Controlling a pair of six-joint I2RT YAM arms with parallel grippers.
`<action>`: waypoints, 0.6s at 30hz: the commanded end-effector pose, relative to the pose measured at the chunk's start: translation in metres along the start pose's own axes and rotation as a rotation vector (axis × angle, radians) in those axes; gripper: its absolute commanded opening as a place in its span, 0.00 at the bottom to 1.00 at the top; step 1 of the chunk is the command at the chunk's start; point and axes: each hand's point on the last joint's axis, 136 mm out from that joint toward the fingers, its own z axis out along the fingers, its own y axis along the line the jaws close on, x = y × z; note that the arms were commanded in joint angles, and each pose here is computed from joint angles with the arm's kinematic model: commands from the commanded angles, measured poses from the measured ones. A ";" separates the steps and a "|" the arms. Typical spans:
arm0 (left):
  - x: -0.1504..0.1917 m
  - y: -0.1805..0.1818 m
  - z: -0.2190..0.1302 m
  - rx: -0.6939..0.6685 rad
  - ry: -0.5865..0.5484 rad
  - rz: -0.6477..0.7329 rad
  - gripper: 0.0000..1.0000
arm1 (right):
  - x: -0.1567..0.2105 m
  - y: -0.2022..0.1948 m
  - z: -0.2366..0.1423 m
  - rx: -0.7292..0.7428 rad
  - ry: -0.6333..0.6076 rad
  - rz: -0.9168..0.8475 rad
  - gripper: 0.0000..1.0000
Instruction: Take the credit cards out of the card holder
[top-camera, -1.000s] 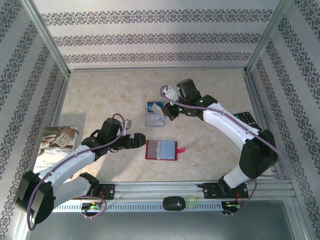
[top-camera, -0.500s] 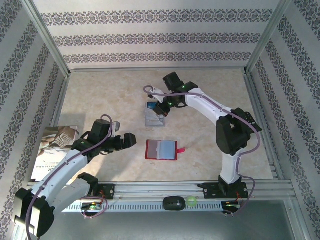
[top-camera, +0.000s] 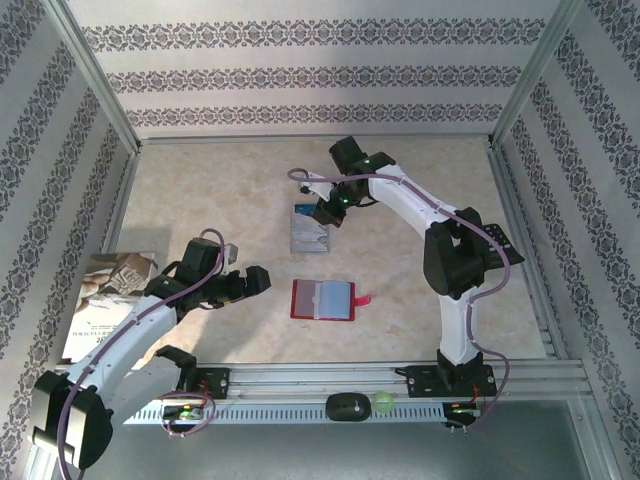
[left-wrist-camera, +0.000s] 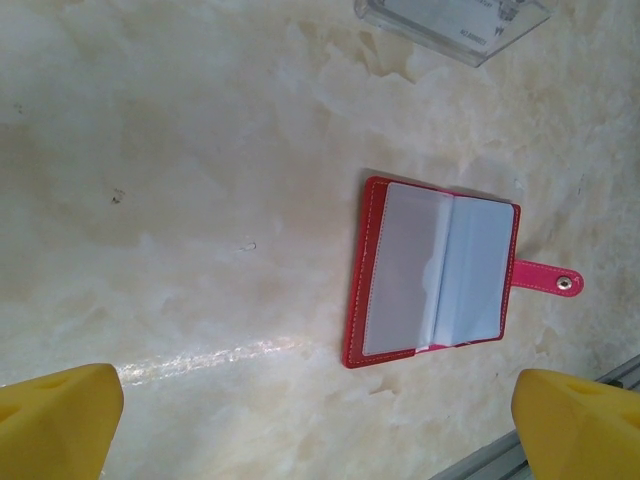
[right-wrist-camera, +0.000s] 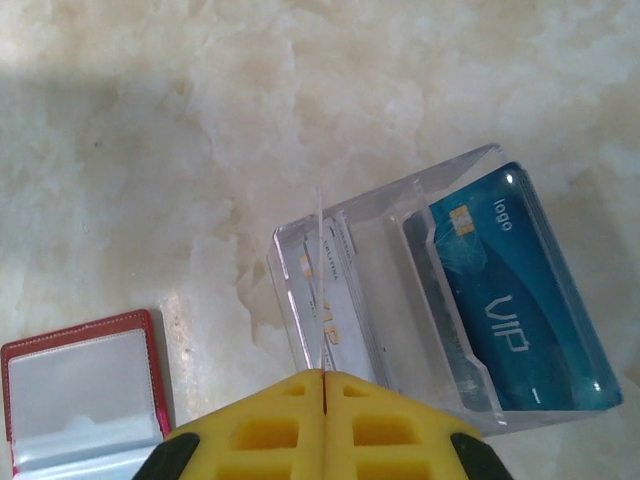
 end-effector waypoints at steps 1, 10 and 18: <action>-0.001 0.004 -0.002 -0.017 0.012 -0.019 1.00 | 0.005 0.003 0.000 -0.037 0.031 -0.036 0.00; -0.001 0.010 0.004 -0.032 0.028 -0.035 1.00 | 0.010 -0.002 0.011 -0.051 0.062 -0.065 0.00; -0.003 0.014 0.008 -0.044 0.040 -0.044 1.00 | 0.011 -0.012 0.020 -0.041 0.082 -0.077 0.00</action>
